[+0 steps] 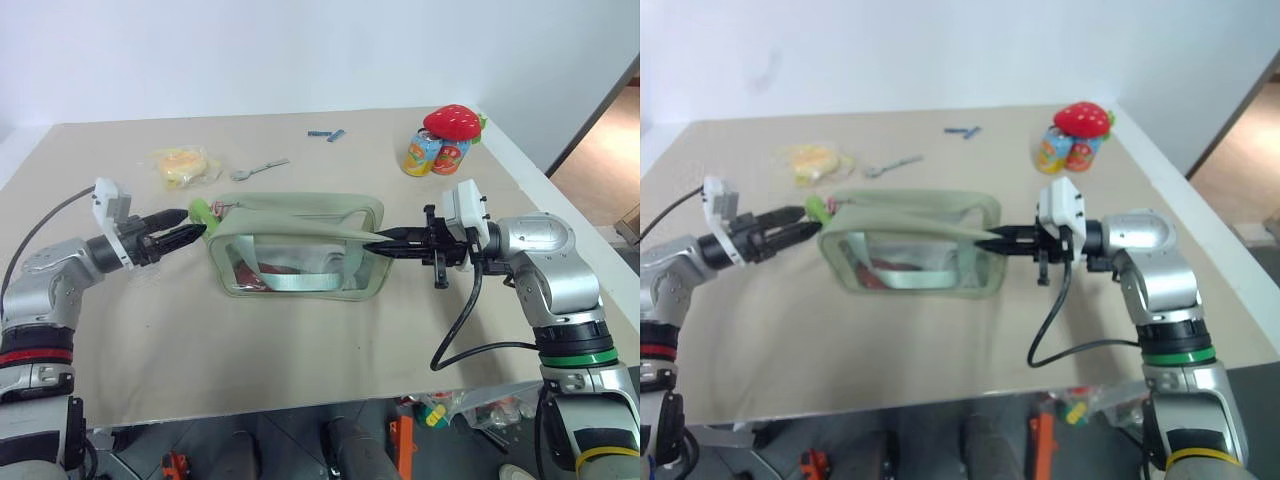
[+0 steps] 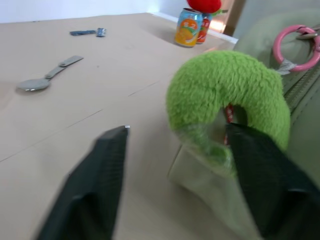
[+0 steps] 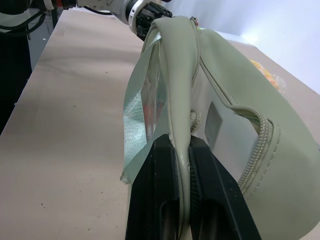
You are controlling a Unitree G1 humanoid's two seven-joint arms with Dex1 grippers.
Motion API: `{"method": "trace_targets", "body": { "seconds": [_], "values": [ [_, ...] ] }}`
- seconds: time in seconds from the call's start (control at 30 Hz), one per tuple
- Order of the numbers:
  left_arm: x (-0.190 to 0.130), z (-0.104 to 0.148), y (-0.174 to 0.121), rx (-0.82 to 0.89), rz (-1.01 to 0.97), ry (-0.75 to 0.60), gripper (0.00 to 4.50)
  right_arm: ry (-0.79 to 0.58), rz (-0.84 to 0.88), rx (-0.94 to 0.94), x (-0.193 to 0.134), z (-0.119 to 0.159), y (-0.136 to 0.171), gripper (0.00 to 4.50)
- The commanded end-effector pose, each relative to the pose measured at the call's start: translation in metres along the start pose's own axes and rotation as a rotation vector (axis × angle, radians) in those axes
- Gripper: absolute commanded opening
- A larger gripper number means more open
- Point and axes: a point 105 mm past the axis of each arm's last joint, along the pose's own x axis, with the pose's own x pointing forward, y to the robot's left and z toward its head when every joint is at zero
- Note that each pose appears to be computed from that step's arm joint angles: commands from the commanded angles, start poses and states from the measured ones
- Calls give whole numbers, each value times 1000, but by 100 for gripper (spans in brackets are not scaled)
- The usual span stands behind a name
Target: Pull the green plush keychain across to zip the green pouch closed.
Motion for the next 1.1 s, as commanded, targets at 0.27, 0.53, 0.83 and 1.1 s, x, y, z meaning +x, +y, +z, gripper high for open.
{"method": "trace_targets", "body": {
  "seconds": [0.27, 0.53, 0.83, 1.1],
  "values": [
    [3, 31, -9, 84, -51, -80, 1, -2, 20, -39, 3, 5, 1, 0],
    [5, 99, -55, 244, -167, -145, 1, 11, 15, -39, 0, 2, -1, 0],
    [31, 117, -95, 356, -272, -143, 1, 12, 20, -39, 3, -1, -4, 0],
    [50, 88, -107, 323, -346, -15, 1, 19, 18, -49, 2, -3, -6, 0]
  ]
}}
